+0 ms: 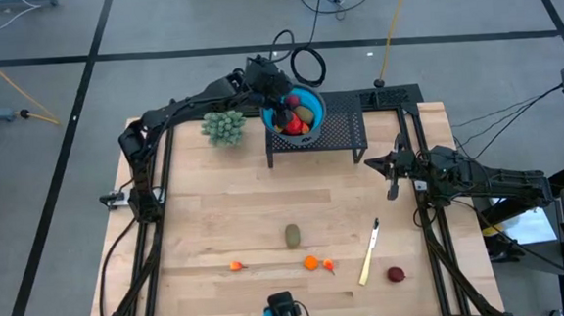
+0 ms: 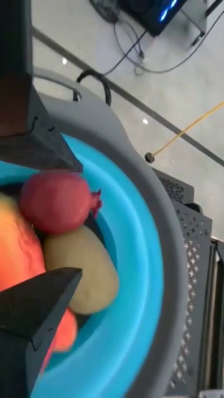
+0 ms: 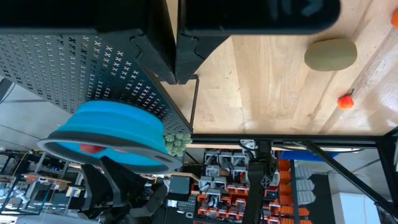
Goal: Pick & Place Fruit
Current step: Put the pomegranate into the blue strainer on the shelf, then put the kiwi into the blue strainer on the shelf
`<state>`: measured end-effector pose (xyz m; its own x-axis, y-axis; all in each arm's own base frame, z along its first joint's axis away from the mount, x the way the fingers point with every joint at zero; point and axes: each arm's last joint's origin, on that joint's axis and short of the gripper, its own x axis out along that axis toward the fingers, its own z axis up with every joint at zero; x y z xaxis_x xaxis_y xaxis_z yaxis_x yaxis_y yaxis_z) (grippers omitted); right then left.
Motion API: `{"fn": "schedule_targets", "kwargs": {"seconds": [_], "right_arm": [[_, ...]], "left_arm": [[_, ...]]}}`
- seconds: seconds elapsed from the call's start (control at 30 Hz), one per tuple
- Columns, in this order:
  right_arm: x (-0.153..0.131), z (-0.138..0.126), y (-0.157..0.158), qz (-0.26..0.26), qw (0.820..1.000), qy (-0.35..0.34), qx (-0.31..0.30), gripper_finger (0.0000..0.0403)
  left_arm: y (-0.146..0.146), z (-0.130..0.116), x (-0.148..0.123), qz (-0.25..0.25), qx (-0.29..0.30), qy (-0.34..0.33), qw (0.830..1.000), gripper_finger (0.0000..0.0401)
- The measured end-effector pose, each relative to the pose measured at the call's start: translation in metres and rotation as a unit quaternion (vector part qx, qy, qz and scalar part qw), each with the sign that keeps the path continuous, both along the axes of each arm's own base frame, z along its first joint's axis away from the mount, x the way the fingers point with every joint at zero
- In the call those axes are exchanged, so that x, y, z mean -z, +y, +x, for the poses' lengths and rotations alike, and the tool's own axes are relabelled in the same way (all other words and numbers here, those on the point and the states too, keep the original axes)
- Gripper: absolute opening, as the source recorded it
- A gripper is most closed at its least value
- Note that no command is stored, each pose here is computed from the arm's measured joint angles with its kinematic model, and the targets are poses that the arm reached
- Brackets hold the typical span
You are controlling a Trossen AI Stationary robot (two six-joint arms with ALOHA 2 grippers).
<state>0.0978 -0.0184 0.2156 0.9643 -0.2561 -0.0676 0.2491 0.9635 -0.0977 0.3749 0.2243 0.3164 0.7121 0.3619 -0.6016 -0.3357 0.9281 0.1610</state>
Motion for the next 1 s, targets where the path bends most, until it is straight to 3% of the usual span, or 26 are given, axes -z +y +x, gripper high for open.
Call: {"fn": "schedule_targets", "kwargs": {"seconds": [0.13,0.37,0.63,1.0], "right_arm": [[0.000,0.000,0.000,0.000,1.000,0.000,0.000,0.0000],[0.000,0.000,0.000,0.000,1.000,0.000,0.000,0.0000],[0.000,0.000,0.000,0.000,1.000,0.000,0.000,0.0000],[0.000,0.000,0.000,-0.001,1.000,0.001,0.000,0.0000]], "left_arm": [[-0.001,-0.004,-0.007,0.028,-0.008,0.006,1.000,0.0272],[-0.041,-0.031,-0.066,0.041,-0.017,-0.051,0.998,0.0273],[-0.112,-0.062,-0.100,-0.063,-0.011,-0.058,0.996,0.0273],[-0.197,-0.057,-0.072,-0.240,-0.048,0.065,0.967,0.0273]]}}
